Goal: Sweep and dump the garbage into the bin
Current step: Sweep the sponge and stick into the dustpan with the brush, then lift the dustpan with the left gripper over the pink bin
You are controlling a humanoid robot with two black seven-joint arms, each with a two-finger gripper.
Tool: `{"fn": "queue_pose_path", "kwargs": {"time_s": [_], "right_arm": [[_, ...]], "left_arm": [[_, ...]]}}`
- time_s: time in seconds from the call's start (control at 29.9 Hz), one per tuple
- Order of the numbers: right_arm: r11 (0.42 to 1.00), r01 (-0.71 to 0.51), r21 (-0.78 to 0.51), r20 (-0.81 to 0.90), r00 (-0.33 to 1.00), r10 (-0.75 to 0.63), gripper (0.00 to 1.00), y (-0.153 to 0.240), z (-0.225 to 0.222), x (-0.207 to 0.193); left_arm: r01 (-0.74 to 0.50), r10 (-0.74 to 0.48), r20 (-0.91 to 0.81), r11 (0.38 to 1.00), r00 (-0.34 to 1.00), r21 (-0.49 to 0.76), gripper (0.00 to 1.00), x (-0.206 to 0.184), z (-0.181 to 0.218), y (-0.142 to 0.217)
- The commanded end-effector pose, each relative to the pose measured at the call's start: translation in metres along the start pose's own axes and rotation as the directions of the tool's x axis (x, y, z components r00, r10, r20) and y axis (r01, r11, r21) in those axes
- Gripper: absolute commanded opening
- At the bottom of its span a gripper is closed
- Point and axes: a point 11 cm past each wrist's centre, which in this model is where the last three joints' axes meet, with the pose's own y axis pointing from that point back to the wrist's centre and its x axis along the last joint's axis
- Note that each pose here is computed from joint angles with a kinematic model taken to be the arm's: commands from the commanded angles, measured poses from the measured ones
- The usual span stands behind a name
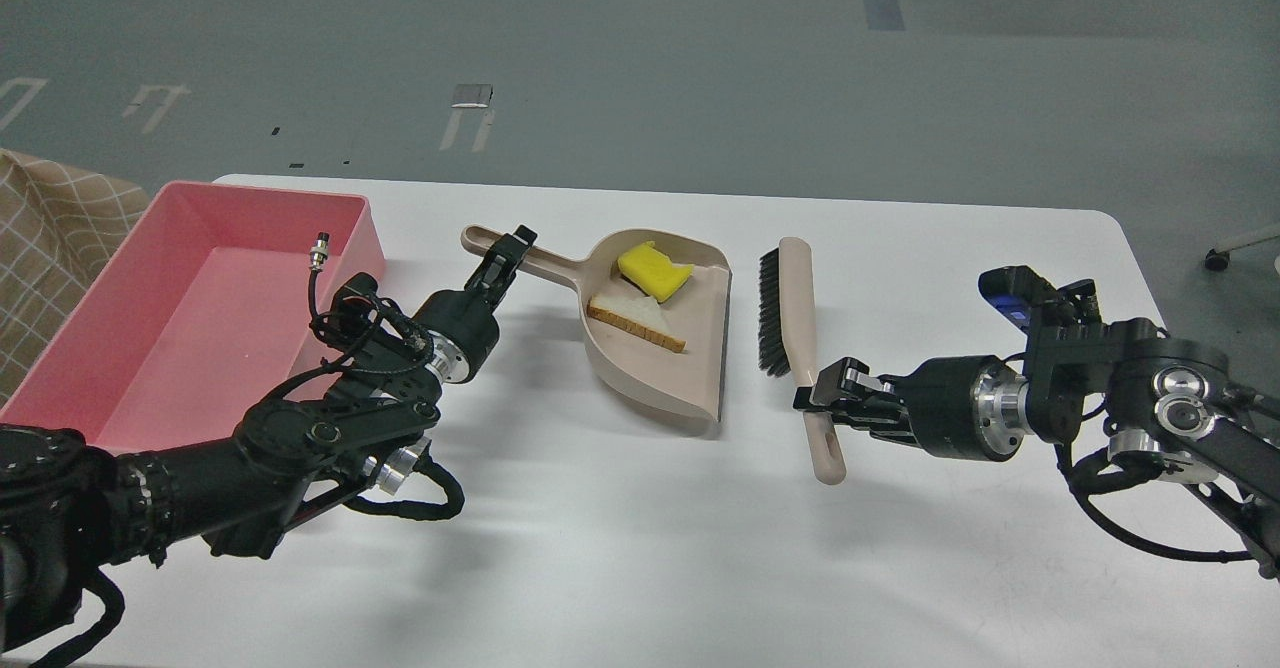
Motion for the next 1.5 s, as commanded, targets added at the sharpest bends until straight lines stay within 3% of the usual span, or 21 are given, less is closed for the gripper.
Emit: {"fn": "queue_pose_path", "kwargs": {"time_s": [0.0,0.43,0.77,1.24,1.47], "right_arm": [[1.0,-0.016,-0.026,0.002,1.0,0.016,0.0,0.007,0.009,0.005],[0.99,-0.073,-0.118,0.02,0.997,0.076,0.0,0.038,0.039,0.023],[0.989,-0.077,-0.126,0.021,0.997,0.08,0.0,0.04,0.042,0.024],[0.99,-0.073,-0.12,0.027,0.997,0.077,0.0,0.036,0.041,0.023],[0.991,-0.067,-0.112,0.029,0.997,0.071,0.0,0.032,0.039,0.022]], "left_arm": [[-0.009,0.009,-0.028,1.0,1.0,0.003,0.0,0.0,0.002,0.0],[-0.066,0.067,-0.162,0.998,0.984,0.007,0.0,0.007,0.016,-0.005],[-0.091,0.081,-0.225,0.995,0.971,-0.03,0.0,0.025,0.043,-0.007],[-0.214,0.192,-0.28,0.976,0.941,-0.049,0.0,0.118,0.074,0.021],[-0.313,0.298,-0.216,0.949,0.93,-0.038,0.0,0.178,0.073,0.043]]}}
